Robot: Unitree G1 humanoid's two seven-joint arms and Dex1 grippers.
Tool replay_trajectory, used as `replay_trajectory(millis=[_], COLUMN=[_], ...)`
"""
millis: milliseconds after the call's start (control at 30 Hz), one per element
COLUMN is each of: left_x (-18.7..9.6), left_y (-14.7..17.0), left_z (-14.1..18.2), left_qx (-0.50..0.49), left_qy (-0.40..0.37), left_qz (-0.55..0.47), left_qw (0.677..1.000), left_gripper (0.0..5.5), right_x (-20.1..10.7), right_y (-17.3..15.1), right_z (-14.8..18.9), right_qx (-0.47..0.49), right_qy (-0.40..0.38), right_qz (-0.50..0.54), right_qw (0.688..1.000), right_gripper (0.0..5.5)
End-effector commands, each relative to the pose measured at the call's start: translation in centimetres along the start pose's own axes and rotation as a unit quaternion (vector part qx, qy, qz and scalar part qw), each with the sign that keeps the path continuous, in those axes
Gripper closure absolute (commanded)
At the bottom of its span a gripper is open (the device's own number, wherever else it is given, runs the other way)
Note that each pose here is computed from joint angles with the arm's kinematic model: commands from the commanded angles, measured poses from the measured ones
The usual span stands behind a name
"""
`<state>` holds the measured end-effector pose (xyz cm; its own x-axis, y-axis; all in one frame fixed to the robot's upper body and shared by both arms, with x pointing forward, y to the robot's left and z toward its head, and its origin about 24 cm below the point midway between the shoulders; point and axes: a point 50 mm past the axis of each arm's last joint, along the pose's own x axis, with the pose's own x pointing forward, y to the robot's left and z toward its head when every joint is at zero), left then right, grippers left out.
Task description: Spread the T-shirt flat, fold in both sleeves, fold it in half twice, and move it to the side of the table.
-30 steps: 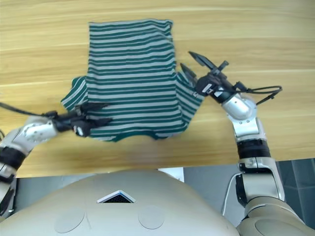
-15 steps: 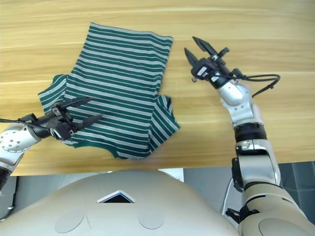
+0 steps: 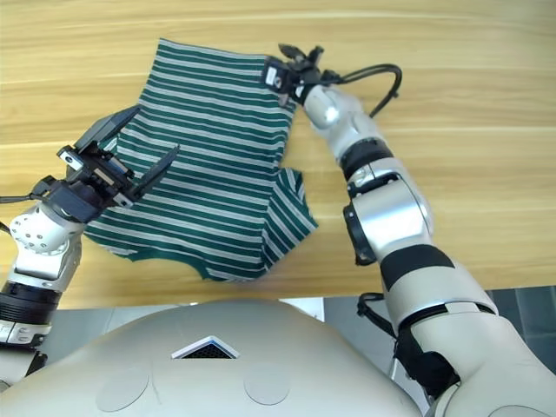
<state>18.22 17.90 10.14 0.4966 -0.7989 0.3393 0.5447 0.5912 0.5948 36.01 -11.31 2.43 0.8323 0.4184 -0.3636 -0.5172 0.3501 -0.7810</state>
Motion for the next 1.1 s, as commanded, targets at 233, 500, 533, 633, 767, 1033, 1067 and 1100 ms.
replay_trajectory(millis=[233,500,533,633,767,1033,1067,1100], left_x=[0.9,1.9,2.0,2.0,2.0,2.1,2.3,2.5], left_y=[-1.3,-1.8,-2.0,-2.8,-3.4,0.7,1.7,2.5], left_z=[-0.9,-2.4,-2.6,-3.1,-3.4,-4.9,-5.0,-5.2], left_qx=[-0.020,-0.041,-0.046,-0.062,-0.081,-0.005,0.005,0.011], left_qy=[-0.003,-0.007,-0.008,-0.008,-0.007,0.031,0.031,0.033], left_qz=[-0.020,0.002,0.003,0.004,0.017,0.086,0.109,0.128], left_qw=[1.000,0.999,0.999,0.998,0.997,0.996,0.994,0.991], left_gripper=[2.76,2.76,2.76,2.76,2.76,2.76,2.76,2.76], right_x=[-1.1,0.5,0.6,0.6,1.1,-7.5,-10.7,-13.2], right_y=[1.3,-2.6,-3.2,-5.1,-6.7,6.8,7.8,8.0], right_z=[-3.6,-1.2,-1.0,-0.6,1.4,-3.7,-4.0,-3.8], right_qx=[0.215,0.211,0.209,0.218,0.276,0.139,0.129,0.118], right_qy=[0.096,0.145,0.150,0.158,0.101,-0.137,-0.165,-0.185], right_qz=[0.059,-0.067,-0.077,-0.119,-0.159,0.021,0.033,0.038], right_qw=[0.970,0.964,0.963,0.956,0.943,0.981,0.977,0.975], right_gripper=[3.76,3.76,3.76,3.76,3.76,3.76,3.76,3.76])
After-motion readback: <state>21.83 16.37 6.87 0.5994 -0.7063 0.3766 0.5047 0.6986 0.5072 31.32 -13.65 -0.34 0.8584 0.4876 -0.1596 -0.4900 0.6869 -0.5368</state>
